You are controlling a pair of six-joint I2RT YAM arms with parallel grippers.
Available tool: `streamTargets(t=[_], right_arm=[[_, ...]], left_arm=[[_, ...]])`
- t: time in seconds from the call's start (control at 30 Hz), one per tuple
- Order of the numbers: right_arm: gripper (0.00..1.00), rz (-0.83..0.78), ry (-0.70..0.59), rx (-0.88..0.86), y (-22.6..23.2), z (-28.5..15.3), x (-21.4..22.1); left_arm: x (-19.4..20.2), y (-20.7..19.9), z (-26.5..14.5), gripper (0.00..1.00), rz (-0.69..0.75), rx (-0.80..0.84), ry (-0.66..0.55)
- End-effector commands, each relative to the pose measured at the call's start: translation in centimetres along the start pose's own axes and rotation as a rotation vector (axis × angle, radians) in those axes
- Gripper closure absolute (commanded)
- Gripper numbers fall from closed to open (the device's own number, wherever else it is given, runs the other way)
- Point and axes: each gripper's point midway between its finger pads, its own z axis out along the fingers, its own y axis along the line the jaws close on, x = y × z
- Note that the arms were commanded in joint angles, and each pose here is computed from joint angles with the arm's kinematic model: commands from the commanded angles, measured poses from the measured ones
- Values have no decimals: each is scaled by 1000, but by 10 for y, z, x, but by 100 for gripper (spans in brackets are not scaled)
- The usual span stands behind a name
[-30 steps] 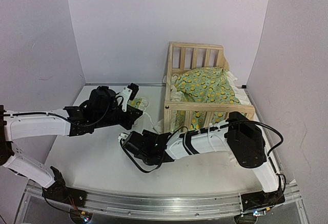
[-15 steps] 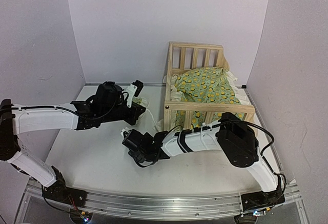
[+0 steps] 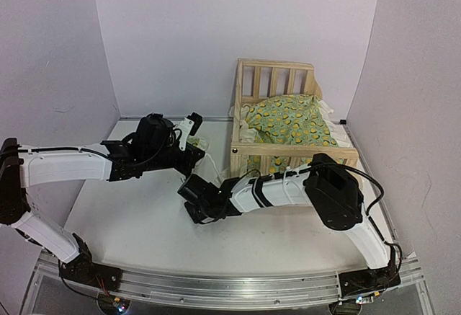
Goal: Set up the pet bed
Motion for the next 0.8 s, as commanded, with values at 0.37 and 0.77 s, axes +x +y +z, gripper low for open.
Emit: streamTargets(t=[0.37,0.77], right_arm=[[100,-126,-147,-283,37,-113,5],[100,-69,-441,-553,34,-255,-41]], left_arm=[[9,7,-11,100,-37,-12,-18],[105,-44,-28,100,-228,211,137]])
